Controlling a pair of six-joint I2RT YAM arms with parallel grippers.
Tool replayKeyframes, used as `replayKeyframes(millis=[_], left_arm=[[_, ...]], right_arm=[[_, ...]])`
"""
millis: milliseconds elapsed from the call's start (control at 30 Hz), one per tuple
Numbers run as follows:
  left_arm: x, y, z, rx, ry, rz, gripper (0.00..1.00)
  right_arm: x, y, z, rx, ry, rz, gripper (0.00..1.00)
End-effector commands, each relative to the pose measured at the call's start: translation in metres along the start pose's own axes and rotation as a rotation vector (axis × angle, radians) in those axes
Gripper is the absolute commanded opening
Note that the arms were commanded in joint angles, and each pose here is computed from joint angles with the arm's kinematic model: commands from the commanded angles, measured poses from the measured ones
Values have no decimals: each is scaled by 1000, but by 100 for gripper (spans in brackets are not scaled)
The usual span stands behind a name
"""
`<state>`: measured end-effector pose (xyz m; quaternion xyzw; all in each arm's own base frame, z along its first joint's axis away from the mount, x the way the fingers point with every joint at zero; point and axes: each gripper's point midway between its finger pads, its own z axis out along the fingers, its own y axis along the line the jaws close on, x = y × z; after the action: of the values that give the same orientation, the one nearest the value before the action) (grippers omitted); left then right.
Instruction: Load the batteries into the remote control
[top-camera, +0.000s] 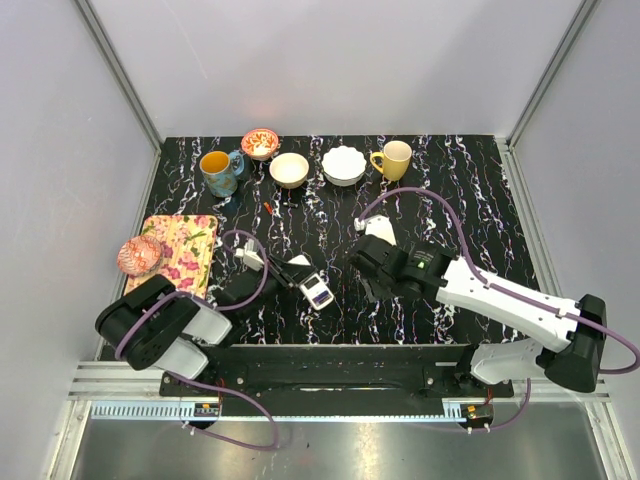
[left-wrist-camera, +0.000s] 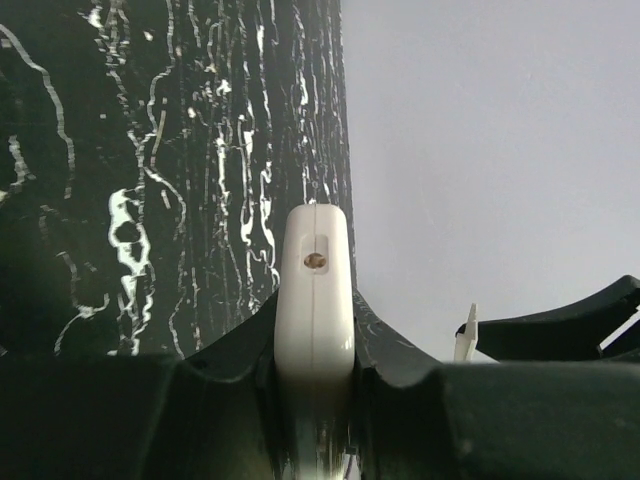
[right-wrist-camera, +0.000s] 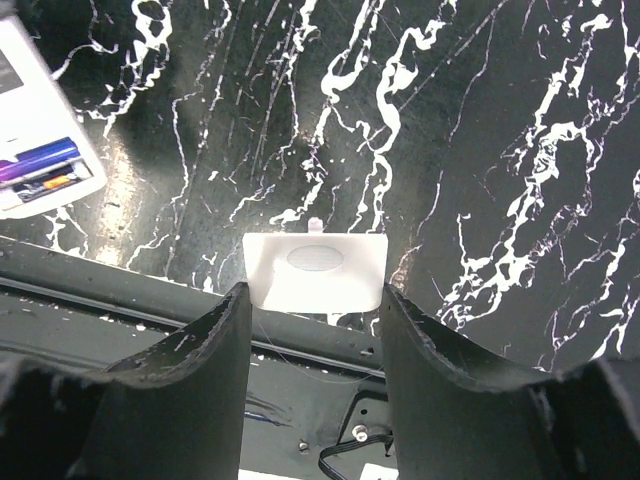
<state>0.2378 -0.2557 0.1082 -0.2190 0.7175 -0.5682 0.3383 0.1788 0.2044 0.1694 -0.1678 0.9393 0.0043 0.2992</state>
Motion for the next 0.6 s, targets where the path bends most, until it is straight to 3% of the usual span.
replayKeyframes(millis=[0,233,433,567], left_arm=[[-21,-126,-8,491,-53,2,0],[-17,-141,17,520,15,-78,0],[-17,-149,34,530,48,-151,0],[-15,-155,39,552,54,-123,0]], right_arm=[[-13,11,-9,-100,-53,-12,0],[-12,56,-30,-368,0,-98,0],[-13,63,-28,-364,66,-150,0],[-18,66,-22,-392,120,-128,0]])
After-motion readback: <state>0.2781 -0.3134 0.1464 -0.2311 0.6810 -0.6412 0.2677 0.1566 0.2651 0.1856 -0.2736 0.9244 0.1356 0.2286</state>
